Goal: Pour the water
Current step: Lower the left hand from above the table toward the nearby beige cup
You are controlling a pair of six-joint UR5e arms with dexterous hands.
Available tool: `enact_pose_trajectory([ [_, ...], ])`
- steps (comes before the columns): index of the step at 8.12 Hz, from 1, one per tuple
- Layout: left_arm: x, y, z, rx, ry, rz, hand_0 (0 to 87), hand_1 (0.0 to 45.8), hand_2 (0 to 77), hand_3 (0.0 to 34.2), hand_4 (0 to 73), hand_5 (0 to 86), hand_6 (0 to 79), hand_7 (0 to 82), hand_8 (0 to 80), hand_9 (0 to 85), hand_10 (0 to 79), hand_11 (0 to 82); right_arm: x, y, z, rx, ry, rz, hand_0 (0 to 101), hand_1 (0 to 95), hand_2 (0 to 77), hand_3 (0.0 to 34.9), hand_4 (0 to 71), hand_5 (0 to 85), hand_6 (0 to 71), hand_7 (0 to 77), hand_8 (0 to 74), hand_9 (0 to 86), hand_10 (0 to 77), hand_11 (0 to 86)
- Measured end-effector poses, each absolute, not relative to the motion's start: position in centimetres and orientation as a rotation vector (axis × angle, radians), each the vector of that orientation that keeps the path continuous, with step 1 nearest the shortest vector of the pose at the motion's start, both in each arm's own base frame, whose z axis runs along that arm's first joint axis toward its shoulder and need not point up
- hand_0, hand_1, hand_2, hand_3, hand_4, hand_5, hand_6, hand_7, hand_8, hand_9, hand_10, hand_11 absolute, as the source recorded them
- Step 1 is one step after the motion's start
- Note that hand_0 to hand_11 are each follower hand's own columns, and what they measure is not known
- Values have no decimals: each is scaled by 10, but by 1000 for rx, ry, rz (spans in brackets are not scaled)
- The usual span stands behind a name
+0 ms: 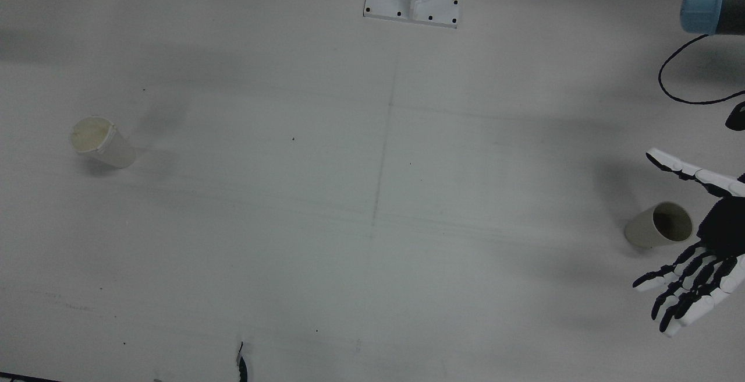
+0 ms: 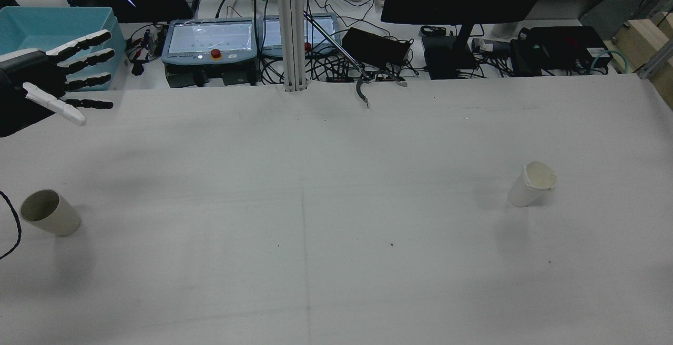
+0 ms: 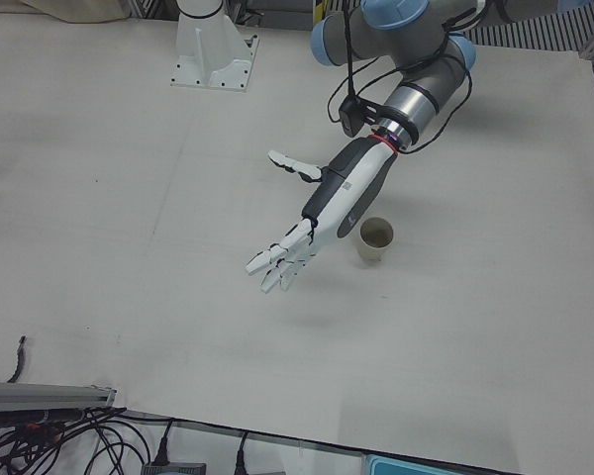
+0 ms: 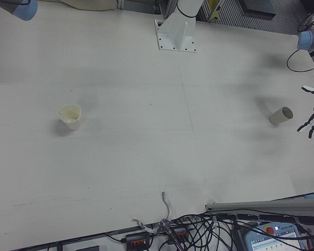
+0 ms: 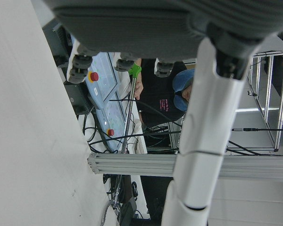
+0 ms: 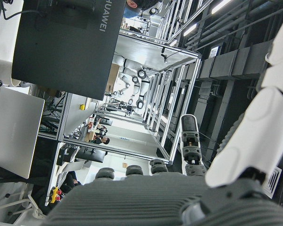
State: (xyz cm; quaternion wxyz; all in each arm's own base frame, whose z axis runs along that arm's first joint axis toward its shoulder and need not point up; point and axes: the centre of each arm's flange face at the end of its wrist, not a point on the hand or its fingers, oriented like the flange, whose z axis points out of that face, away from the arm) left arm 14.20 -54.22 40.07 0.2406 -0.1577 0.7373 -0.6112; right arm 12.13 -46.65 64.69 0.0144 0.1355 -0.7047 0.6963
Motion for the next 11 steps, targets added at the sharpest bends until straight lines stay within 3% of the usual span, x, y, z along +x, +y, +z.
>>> enact_pose_trajectory([
  [1, 142, -542, 401, -431, 2017, -1672, 797, 218, 5, 265, 120, 71, 44, 49, 49, 11, 60, 125, 123, -466, 647, 453, -2184, 2168, 442, 93, 109, 44, 87, 235, 5, 76, 5, 5, 0, 11],
  [2, 141, -542, 400, -431, 2018, -1672, 800, 218, 5, 266, 120, 71, 44, 49, 49, 11, 60, 125, 125, -468, 646, 553, -2153, 2137, 442, 93, 109, 44, 87, 235, 5, 76, 5, 5, 0, 11],
  [3, 142, -542, 400, -433, 2016, -1669, 799, 218, 5, 266, 120, 71, 44, 49, 49, 11, 60, 125, 126, -472, 643, 672, -2125, 2072, 418, 87, 114, 6, 76, 273, 5, 76, 5, 5, 16, 11],
  [4, 142, -542, 400, -435, 2015, -1667, 800, 218, 5, 266, 120, 71, 44, 49, 49, 11, 60, 125, 126, -476, 644, 772, -2087, 2006, 406, 33, 93, 8, 60, 256, 5, 71, 5, 5, 16, 49],
  [5, 142, -541, 402, -433, 2010, -1669, 799, 218, 5, 263, 120, 87, 44, 49, 49, 11, 60, 125, 119, -481, 662, 809, -2059, 1971, 406, 93, 76, 7, 33, 180, 5, 49, 5, 5, 16, 49],
  [6, 142, -541, 404, -425, 2004, -1669, 800, 218, 5, 256, 120, 87, 44, 49, 49, 11, 60, 120, 97, -488, 693, 769, -2070, 1963, 418, 93, 93, 7, 60, 191, 5, 76, 5, 5, 16, 38],
  [7, 141, -541, 405, -397, 2004, -1658, 800, 218, 5, 256, 120, 87, 44, 49, 49, 11, 60, 120, 68, -491, 718, 682, -2115, 1993, 420, 27, 87, 22, 11, 175, 5, 49, 5, 5, 38, 65],
  [8, 134, -540, 400, -334, 2021, -1626, 668, 142, 5, 217, 131, 60, 44, 49, 49, 11, 65, 120, 47, -490, 726, 600, -2171, 2019, 402, 76, 38, 20, 0, 185, 5, 33, 5, 5, 49, 76],
  [9, 113, -533, 401, -217, 2056, -1594, 668, 142, 5, 217, 131, 60, 44, 49, 49, 11, 65, 120, 40, -483, 711, 556, -2233, 2014, 402, 76, 93, 10, 33, 245, 5, 82, 5, 5, 49, 76],
  [10, 90, -521, 415, -101, 2083, -1606, 534, 49, 11, 156, 147, 27, 5, 5, 33, 5, 33, 87, 44, -475, 686, 546, -2280, 2002, 417, 109, 93, 10, 33, 235, 5, 65, 5, 5, 38, 54],
  [11, 72, -504, 445, -24, 2089, -1637, 534, 49, 11, 156, 147, 27, 5, 5, 33, 5, 33, 87, 51, -464, 657, 553, -2305, 1996, 445, 109, 93, 10, 54, 245, 5, 76, 5, 5, 22, 33],
])
